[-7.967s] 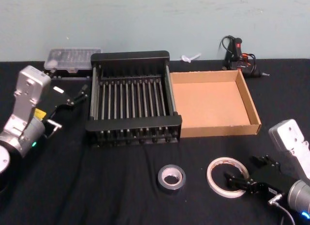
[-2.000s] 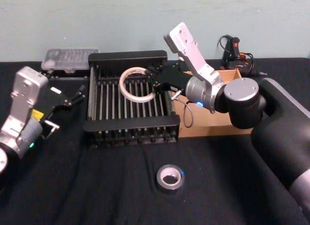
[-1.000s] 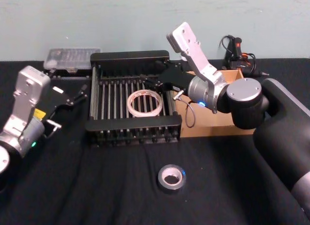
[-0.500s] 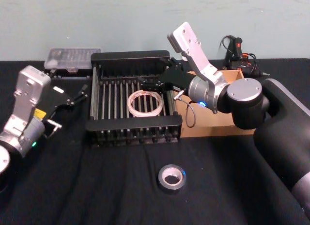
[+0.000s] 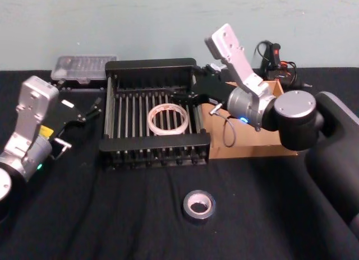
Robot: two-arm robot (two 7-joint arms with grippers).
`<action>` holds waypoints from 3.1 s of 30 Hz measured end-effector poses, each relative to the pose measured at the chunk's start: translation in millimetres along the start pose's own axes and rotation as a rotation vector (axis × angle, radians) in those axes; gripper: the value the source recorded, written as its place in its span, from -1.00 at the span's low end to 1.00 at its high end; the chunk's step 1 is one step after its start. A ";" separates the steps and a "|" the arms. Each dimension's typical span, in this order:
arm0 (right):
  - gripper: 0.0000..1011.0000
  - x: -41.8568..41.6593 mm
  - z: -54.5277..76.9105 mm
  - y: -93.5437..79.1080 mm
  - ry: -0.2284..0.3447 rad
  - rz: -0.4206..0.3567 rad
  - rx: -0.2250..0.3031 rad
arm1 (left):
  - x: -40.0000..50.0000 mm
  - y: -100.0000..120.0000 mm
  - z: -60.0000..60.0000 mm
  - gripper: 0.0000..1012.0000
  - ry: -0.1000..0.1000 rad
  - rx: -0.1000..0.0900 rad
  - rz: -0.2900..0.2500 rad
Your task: Pick up the white tape and place it into the black box , Pick up the silver tape and place it into the brown box.
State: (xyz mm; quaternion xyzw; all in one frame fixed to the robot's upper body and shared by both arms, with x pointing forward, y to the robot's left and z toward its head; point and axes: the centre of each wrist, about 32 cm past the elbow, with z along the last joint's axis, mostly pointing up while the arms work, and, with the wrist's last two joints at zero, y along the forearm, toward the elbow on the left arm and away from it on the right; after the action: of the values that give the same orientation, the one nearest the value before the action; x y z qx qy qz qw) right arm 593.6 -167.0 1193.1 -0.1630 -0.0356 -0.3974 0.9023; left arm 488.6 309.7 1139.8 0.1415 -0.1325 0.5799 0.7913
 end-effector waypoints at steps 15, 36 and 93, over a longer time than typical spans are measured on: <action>0.98 6.1 -7.7 -63.0 0.014 -0.052 0.025 | 0.0 0.0 0.0 0.98 0.000 0.000 0.000; 0.98 -23.5 -38.5 -156.1 0.067 -0.087 -0.075 | 0.0 0.0 0.0 0.98 0.000 0.000 0.000; 0.98 -75.6 -49.5 -126.6 0.103 0.173 -0.290 | 0.0 0.0 0.0 0.98 0.000 0.000 0.000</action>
State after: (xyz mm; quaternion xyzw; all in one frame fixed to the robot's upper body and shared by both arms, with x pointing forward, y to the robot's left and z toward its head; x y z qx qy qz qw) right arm 446.6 -209.4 1165.3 -0.2734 0.0824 -0.3270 0.9008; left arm 488.6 309.7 1139.8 0.1415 -0.1324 0.5799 0.7913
